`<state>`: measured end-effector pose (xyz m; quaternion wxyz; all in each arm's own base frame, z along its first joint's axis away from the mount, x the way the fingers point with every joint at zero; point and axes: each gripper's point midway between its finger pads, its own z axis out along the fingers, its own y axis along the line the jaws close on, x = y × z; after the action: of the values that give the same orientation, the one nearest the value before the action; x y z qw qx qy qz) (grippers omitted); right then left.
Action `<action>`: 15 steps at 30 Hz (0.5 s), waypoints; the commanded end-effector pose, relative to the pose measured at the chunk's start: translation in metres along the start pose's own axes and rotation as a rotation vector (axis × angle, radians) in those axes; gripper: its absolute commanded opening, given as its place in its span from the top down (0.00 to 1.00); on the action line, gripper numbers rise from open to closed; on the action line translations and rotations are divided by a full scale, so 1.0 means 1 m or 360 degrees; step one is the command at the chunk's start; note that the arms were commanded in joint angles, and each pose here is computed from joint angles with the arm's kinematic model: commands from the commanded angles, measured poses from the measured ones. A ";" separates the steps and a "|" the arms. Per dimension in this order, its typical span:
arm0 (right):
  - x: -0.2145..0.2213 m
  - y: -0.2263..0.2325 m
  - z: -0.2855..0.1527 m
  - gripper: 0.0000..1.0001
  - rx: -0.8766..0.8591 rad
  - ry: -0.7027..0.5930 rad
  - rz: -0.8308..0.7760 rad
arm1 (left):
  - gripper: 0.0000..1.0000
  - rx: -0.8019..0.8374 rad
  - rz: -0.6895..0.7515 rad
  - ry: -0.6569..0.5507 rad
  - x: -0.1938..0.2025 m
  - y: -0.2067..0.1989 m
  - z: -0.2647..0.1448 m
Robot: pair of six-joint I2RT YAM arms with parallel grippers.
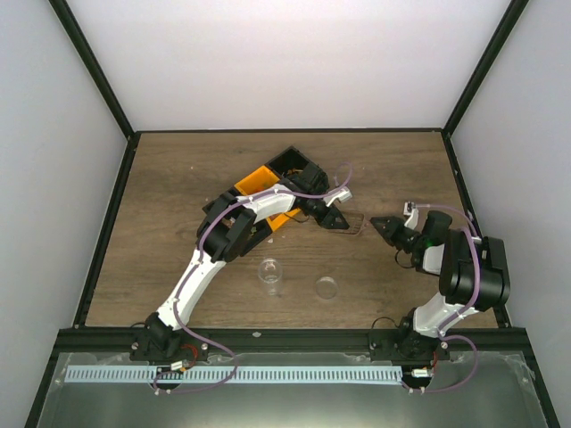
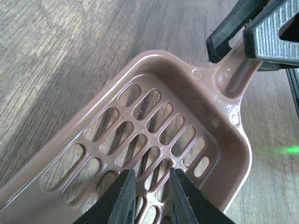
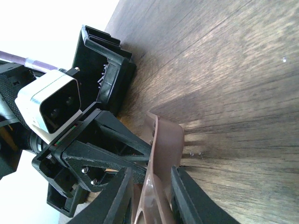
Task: Pack the candies
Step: Pick up the spatula from the center of the board.
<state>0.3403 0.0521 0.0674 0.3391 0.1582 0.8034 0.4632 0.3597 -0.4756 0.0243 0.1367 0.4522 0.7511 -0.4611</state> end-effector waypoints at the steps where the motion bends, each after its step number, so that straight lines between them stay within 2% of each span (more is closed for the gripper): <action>1: 0.005 -0.004 -0.001 0.78 -0.0002 0.0012 0.0006 | 0.77 -0.0063 -0.0226 0.0197 0.059 0.025 0.016; 5: 0.006 -0.006 -0.002 0.84 0.0011 0.0000 0.0019 | 0.77 -0.0062 -0.0228 0.0199 0.059 0.024 0.017; 7: 0.006 -0.006 -0.003 0.92 0.0009 0.0002 0.0024 | 0.77 -0.0063 -0.0228 0.0200 0.061 0.025 0.017; 8: 0.006 -0.005 -0.003 0.98 0.0008 0.0002 0.0023 | 0.77 -0.0066 -0.0229 0.0201 0.061 0.025 0.016; 10: 0.006 -0.004 -0.003 0.99 0.0006 -0.0002 0.0025 | 0.77 -0.0062 -0.0215 0.0194 0.061 0.024 0.016; 12: 0.004 -0.003 -0.004 0.99 0.0006 -0.0010 0.0035 | 0.72 -0.0100 -0.0187 0.0170 0.059 0.025 0.014; 15: 0.000 0.003 -0.005 0.99 -0.0017 -0.0034 0.0047 | 0.60 -0.0176 -0.0149 0.0124 0.051 0.026 0.007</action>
<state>0.3356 0.0530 0.0646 0.3294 0.1720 0.8007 0.4700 0.3566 -0.4735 0.0257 0.1413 0.4514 0.7448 -0.4706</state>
